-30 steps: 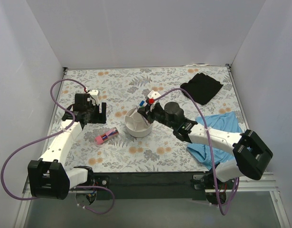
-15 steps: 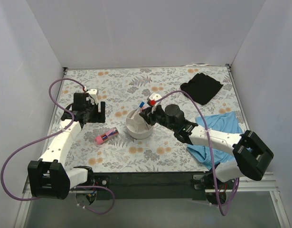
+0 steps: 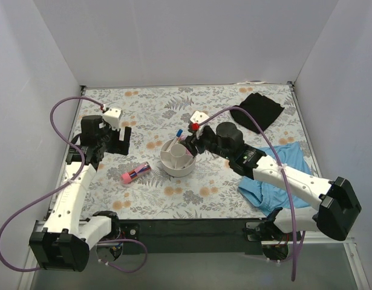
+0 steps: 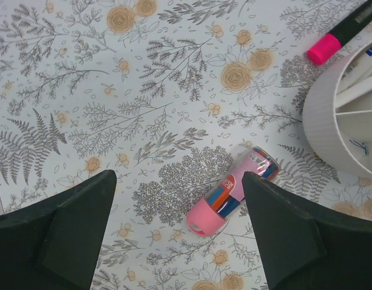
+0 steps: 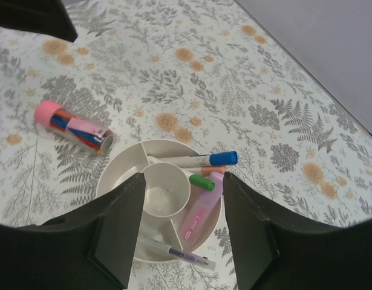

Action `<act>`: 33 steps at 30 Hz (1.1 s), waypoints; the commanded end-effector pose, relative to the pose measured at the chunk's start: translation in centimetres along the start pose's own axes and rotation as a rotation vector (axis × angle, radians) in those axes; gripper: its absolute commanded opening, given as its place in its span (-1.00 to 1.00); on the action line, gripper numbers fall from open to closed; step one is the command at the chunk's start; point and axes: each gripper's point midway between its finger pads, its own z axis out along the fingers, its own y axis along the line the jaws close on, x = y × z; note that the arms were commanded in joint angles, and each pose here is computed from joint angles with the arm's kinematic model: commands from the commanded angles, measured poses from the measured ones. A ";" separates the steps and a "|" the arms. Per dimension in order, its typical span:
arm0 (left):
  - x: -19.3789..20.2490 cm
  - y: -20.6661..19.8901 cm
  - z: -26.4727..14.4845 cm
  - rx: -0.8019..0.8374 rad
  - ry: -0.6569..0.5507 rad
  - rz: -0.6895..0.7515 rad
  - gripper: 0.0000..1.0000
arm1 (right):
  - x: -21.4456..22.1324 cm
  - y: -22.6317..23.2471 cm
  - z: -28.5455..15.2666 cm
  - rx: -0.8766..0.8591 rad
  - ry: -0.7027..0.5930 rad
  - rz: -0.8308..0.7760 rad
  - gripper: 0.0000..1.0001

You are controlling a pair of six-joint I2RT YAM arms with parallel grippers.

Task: Sort the stationery into containers
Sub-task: Place the pen in the storage box, then pick up the stationery from the center of the board.

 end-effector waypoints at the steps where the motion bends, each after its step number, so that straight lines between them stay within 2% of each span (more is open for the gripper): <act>1: 0.7 -0.5 -2.2 0.072 0.024 0.098 0.73 | -1.9 3.5 -0.8 -0.288 0.057 -0.200 0.28; 2: 0.3 0.4 -2.6 0.036 -0.002 0.090 0.74 | -0.8 5.0 -0.4 -0.393 0.094 -0.200 0.31; 3: 0.1 1.6 -2.9 -0.003 -0.016 0.065 0.75 | -3.2 5.4 0.0 -0.434 0.064 -0.233 0.32; 4: 0.1 3.7 -3.3 -0.051 -0.033 0.016 0.76 | -0.2 6.7 0.4 -0.535 0.177 -0.218 0.36; 6: 0.6 5.2 -3.3 -0.111 -0.020 -0.049 0.77 | -1.6 7.2 1.3 -0.573 0.170 -0.223 0.41; 7: 1.7 4.8 -3.4 -0.092 0.024 -0.044 0.75 | -1.2 7.5 2.0 -0.587 0.181 -0.223 0.42; 8: 2.1 3.6 -3.4 -0.025 0.033 -0.027 0.73 | -1.4 8.0 2.3 -0.598 0.178 -0.236 0.41; 9: 2.7 2.7 -3.6 0.031 0.039 0.051 0.72 | -1.4 8.1 2.7 -0.597 0.185 -0.237 0.41; 10: 5.1 0.0 -4.2 0.160 0.122 0.113 0.70 | -2.1 7.9 3.5 -0.580 0.182 -0.235 0.42; 11: 6.2 -2.5 -4.7 0.305 0.136 0.192 0.65 | -2.0 7.8 3.7 -0.575 0.199 -0.223 0.41; 13: 9.6 -4.1 -5.5 0.417 0.223 0.317 0.61 | -2.2 7.5 4.1 -0.558 0.212 -0.224 0.41; 15: 12.3 -4.4 -5.6 0.460 0.290 0.388 0.56 | -2.1 7.2 4.1 -0.549 0.220 -0.234 0.41; 22: 13.6 -3.0 -2.9 0.389 0.311 0.464 0.57 | -1.9 7.0 4.1 -0.530 0.225 -0.239 0.41; 33: 15.2 -3.1 1.9 0.383 0.324 0.474 0.48 | -1.9 6.5 4.1 -0.505 0.230 -0.253 0.41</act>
